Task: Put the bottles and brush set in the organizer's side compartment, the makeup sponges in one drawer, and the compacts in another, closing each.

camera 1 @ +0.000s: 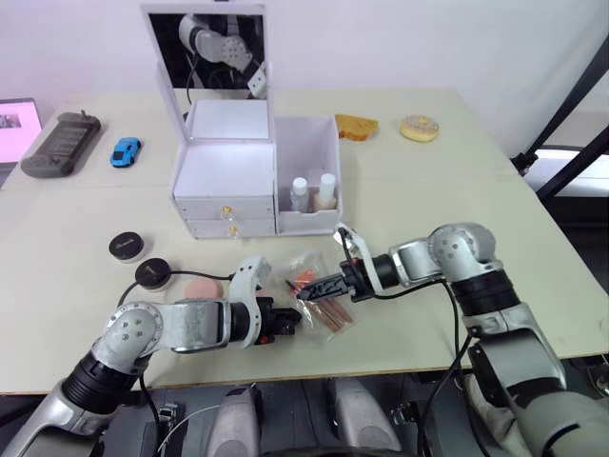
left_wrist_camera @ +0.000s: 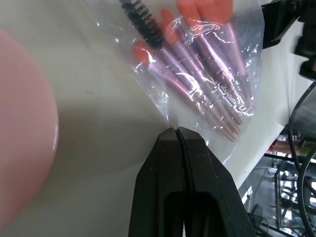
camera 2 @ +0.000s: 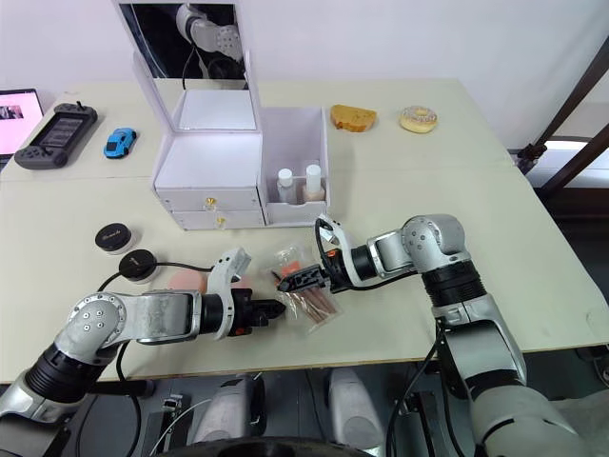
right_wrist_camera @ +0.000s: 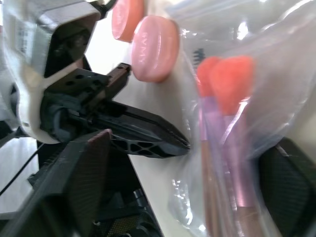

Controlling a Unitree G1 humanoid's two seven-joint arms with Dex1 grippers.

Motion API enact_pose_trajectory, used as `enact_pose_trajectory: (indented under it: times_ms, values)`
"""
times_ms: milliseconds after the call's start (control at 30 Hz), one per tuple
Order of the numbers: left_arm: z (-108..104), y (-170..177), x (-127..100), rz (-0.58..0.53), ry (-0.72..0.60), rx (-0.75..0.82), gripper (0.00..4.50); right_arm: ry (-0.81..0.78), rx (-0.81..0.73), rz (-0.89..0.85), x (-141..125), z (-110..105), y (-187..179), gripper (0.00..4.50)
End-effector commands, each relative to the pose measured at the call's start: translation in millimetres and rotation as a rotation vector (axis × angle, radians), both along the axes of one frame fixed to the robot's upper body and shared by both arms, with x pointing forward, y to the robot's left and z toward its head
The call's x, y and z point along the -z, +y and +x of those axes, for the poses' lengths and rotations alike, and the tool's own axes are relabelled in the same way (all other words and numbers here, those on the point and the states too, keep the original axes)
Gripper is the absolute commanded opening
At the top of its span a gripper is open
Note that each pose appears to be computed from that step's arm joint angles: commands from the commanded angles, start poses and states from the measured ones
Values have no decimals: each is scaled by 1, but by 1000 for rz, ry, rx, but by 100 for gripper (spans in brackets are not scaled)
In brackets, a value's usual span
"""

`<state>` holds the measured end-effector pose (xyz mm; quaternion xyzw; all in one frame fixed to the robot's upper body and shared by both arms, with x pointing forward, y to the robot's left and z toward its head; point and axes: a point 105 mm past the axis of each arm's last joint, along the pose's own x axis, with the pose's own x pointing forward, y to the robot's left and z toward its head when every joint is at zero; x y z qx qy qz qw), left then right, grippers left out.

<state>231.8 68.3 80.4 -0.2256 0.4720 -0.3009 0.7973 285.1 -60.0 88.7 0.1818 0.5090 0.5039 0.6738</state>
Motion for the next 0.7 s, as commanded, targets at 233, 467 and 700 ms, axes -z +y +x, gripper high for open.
enact_pose_trajectory:
  times_ms: [233, 467, 700]
  values:
    - [-2, -2, -5, 7, -34, 19, 0, 54, -54, -53, 16, -12, -8, 0]
    - [-2, 2, -19, 19, -104, 44, 0, -8, -36, 11, -9, -9, -17, 0]
    - [0, 26, -81, 62, -366, 232, 0, -143, -119, 154, -63, -25, -27, 0]
